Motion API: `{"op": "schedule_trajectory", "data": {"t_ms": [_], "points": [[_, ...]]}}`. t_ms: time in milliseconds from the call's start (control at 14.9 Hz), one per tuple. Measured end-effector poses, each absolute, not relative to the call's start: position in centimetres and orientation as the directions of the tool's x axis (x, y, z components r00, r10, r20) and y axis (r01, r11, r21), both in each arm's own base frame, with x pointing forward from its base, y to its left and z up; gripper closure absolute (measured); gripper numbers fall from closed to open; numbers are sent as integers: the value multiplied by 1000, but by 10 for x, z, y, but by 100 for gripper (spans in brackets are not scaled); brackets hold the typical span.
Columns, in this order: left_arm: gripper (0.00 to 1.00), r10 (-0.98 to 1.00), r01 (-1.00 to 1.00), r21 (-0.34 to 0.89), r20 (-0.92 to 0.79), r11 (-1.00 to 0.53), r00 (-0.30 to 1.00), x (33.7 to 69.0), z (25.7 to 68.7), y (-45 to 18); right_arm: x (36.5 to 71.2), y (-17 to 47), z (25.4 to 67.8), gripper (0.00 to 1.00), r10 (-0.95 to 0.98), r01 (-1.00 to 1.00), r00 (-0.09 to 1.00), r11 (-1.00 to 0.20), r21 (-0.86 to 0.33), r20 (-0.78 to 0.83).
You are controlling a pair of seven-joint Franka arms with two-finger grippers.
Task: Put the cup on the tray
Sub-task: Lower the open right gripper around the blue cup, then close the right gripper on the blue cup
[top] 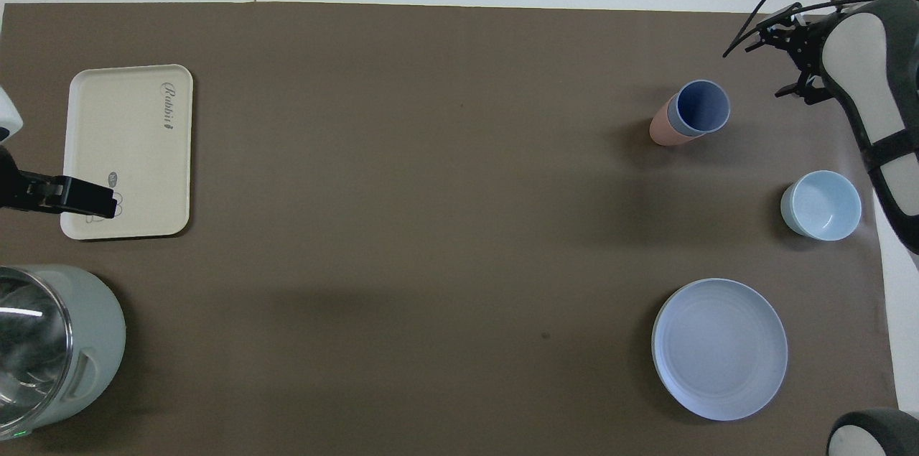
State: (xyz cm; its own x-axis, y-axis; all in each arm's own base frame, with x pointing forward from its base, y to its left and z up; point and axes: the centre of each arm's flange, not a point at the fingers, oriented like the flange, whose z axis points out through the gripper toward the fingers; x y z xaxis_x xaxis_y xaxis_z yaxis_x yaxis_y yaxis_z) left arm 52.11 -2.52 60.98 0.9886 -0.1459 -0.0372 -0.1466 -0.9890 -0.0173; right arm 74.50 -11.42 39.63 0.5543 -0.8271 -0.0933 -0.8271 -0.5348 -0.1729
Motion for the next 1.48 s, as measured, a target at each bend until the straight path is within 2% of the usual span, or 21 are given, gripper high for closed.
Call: {"op": "schedule_trajectory", "data": {"t_ms": [538, 1143, 1480], "points": [[0, -146, -147, -17, -37, -989, 989, 521, 610, -25, 742, -108, 350, 8, -867, -923, 384, -356, -146, -318], [0, -146, -147, -17, -37, -989, 989, 521, 610, -25, 730, -82, 305, 8, -865, -955, 286, -293, -46, -411], [0, -146, -147, -17, -37, -989, 989, 521, 610, -25, 727, -76, 304, 8, -854, -969, 233, -241, -43, -466]]}}
